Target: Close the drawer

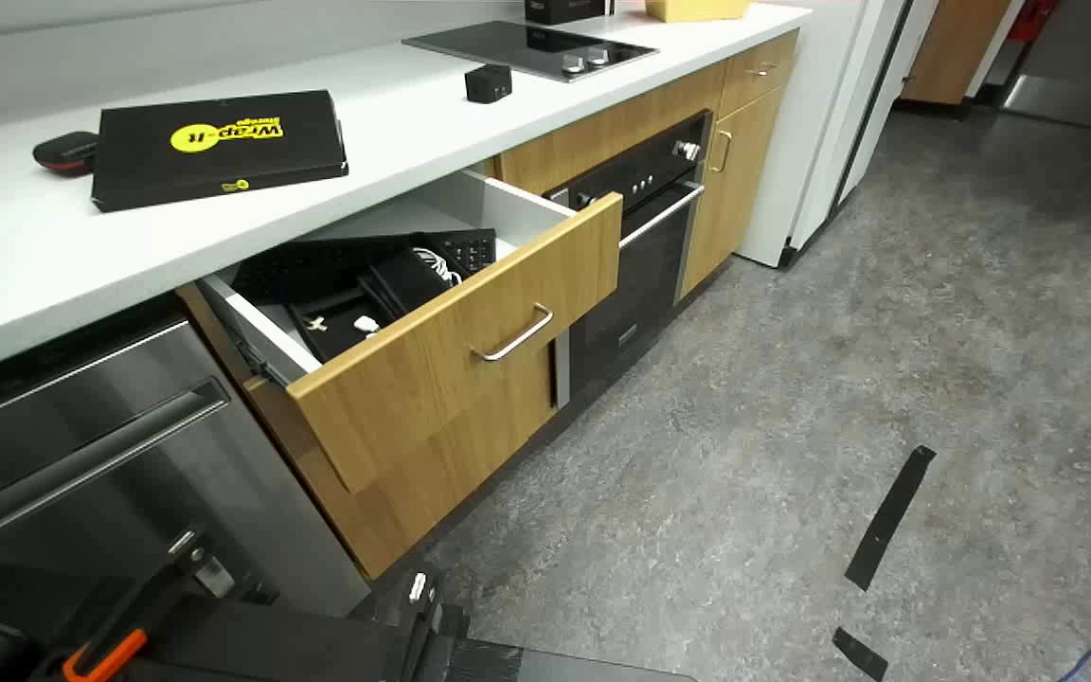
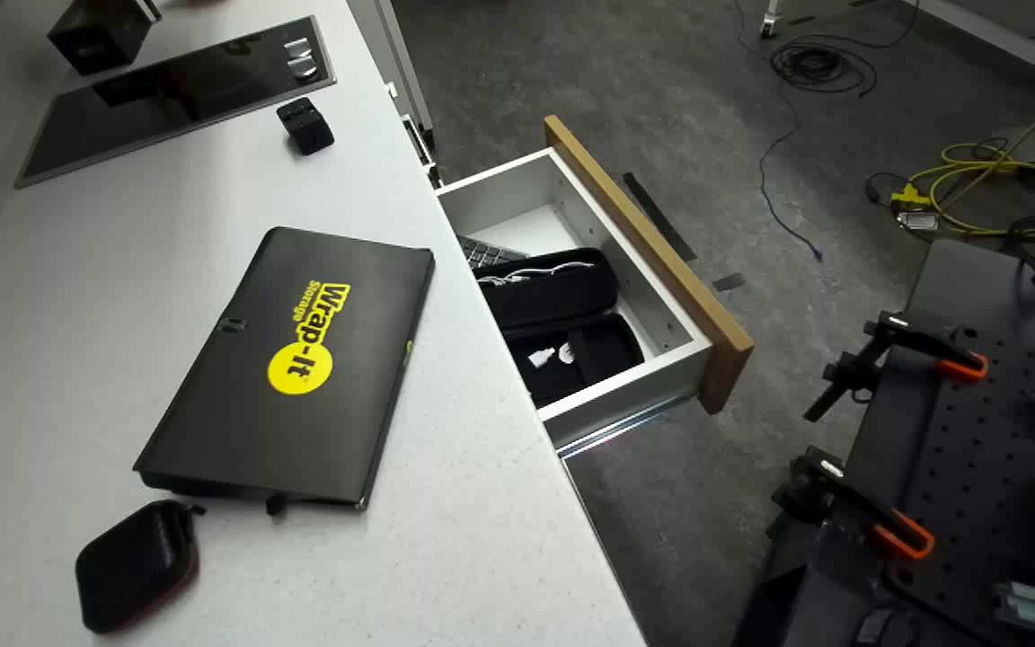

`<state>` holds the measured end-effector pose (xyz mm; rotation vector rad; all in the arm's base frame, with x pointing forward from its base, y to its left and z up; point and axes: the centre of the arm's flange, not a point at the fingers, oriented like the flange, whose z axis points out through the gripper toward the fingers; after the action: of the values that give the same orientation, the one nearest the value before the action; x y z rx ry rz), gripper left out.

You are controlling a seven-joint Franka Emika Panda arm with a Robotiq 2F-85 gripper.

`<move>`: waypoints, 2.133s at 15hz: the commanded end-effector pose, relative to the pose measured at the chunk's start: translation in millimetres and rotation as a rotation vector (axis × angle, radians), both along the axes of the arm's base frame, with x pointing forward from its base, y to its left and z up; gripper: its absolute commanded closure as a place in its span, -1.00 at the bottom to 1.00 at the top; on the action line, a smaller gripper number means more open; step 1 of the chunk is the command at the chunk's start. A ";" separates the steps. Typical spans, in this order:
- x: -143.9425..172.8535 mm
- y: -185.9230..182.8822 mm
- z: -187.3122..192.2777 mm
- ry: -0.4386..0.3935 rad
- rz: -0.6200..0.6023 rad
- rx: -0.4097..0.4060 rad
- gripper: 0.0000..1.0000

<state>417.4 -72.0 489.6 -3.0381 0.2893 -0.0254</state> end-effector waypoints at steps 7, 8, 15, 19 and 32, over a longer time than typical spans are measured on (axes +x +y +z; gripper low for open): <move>0.3 0.0 -0.9 0.002 0.000 0.000 -1.00; 5.1 1.8 -5.6 -0.018 -0.012 -0.001 -1.00; 46.1 -16.4 -149.9 0.063 -0.167 -0.087 -1.00; 49.9 -54.2 -213.1 0.113 -0.289 -0.162 -1.00; 61.3 -90.3 -271.1 0.014 -0.499 -0.372 -1.00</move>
<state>467.7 -150.3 250.0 -3.1772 0.9793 -0.0062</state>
